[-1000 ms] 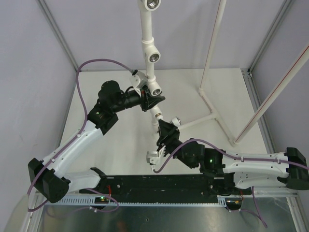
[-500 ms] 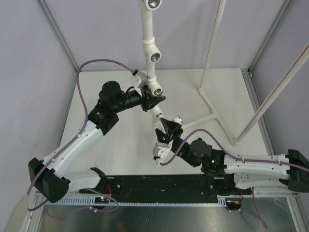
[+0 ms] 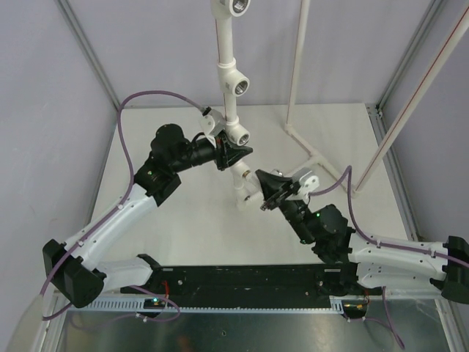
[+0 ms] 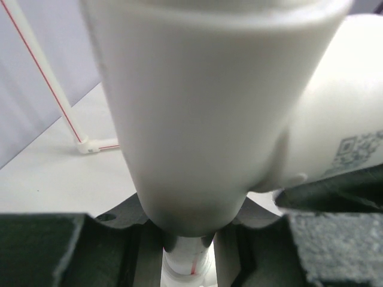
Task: Install the water faucets
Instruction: Screw the water faucet onto the adaptor.
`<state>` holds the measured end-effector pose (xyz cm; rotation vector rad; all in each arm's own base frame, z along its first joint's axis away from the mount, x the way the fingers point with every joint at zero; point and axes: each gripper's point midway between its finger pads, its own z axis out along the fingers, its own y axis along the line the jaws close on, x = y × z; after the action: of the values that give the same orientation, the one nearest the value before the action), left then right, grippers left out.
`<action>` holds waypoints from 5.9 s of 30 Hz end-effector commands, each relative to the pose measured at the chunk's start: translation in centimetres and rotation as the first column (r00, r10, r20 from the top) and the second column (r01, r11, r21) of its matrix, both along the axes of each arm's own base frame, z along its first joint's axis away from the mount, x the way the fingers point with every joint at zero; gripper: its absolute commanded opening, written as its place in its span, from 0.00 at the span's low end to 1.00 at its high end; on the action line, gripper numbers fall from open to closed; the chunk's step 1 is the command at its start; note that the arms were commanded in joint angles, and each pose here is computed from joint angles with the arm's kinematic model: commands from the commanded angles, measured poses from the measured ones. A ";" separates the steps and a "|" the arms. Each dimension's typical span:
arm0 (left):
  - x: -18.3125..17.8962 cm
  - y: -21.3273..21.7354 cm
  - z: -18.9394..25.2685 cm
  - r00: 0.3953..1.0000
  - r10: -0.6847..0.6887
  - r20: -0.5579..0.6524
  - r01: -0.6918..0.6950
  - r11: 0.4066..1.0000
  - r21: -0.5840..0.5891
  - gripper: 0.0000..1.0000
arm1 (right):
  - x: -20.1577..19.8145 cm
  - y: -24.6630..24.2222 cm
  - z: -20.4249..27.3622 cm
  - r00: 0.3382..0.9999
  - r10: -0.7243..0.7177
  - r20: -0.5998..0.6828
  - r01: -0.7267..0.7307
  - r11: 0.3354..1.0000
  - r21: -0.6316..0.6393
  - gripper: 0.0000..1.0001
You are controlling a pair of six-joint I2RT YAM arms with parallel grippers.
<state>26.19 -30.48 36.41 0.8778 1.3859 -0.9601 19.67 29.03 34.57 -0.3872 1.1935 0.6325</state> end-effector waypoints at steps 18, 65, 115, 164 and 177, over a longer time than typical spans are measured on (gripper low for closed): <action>-3.1 -0.3 -2.0 0.984 -0.104 -0.145 0.107 0.994 0.015 0.00 | -1.2 -3.8 4.8 0.987 0.047 0.152 -0.034 0.996 -0.084 0.35; -2.8 -0.4 -1.6 0.977 -0.147 -0.154 0.147 0.989 -0.015 0.00 | -1.9 -1.4 -3.1 0.573 0.592 0.567 0.474 0.324 -0.819 0.76; -2.9 -0.3 -1.3 0.978 -0.146 -0.152 0.144 0.989 -0.024 0.00 | 1.4 0.9 -6.4 0.995 0.030 -0.094 -0.054 0.962 -0.268 0.00; -2.8 -0.5 -1.6 0.976 -0.149 -0.156 0.148 0.989 -0.021 0.00 | -2.7 -4.9 0.5 0.539 0.619 -0.571 0.219 0.551 0.805 0.78; -2.9 -0.5 -1.7 0.974 -0.158 -0.161 0.157 0.987 -0.022 0.00 | -0.2 -2.6 -2.0 0.514 0.582 -0.630 0.288 0.575 0.766 0.55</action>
<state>26.07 -30.26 36.46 0.9094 1.3595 -1.0041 18.58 26.16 31.29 0.7174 1.6838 1.5685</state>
